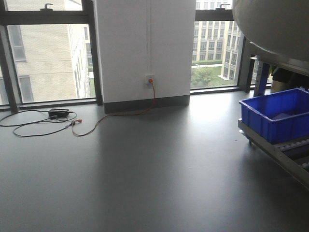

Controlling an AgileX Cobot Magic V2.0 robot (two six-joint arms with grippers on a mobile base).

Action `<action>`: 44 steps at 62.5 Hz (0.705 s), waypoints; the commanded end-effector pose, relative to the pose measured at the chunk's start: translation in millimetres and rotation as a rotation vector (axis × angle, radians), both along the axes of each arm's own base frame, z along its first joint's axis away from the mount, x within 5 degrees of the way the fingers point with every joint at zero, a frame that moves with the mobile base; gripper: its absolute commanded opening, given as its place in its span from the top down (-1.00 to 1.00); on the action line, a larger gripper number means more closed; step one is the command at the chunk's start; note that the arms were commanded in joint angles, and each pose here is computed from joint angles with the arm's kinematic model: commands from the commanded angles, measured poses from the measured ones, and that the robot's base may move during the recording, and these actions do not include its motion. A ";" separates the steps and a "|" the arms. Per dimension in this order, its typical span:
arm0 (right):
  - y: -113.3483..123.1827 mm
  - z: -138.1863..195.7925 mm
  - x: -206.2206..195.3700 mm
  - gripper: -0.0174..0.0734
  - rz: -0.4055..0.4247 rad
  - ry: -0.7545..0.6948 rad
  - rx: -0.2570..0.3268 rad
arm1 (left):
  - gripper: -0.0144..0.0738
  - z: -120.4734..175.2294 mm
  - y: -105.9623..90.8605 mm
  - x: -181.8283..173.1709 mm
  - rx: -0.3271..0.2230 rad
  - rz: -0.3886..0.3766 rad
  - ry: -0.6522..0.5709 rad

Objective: Move white bin to right shelf second layer
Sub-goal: 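Turn the base toward the shelf with a blue crate, bin held, then drive up to the blue-crate roller shelf holding the white bin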

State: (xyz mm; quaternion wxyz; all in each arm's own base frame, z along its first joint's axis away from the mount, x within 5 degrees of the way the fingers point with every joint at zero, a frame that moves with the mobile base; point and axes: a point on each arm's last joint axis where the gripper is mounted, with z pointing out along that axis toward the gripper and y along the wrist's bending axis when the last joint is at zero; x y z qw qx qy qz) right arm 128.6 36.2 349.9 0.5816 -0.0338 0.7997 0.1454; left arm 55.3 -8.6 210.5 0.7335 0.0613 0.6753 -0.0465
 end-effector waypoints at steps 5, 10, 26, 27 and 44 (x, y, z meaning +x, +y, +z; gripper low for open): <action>-1.4 19.7 1.4 0.49 -0.016 -0.131 0.036 | 0.48 -2.7 0.4 -0.3 -0.023 0.002 -0.064; -1.4 19.7 1.4 0.49 -0.016 -0.131 0.036 | 0.48 -2.7 0.4 -0.3 -0.023 0.002 -0.064; -1.4 19.7 1.4 0.49 -0.016 -0.131 0.036 | 0.48 -2.7 0.4 -0.3 -0.023 0.002 -0.064; -1.4 19.7 1.4 0.49 -0.016 -0.131 0.036 | 0.48 -2.7 0.4 -0.3 -0.023 0.002 -0.064; -1.4 19.7 1.4 0.49 -0.016 -0.131 0.036 | 0.48 -2.7 0.4 -0.3 -0.023 0.002 -0.064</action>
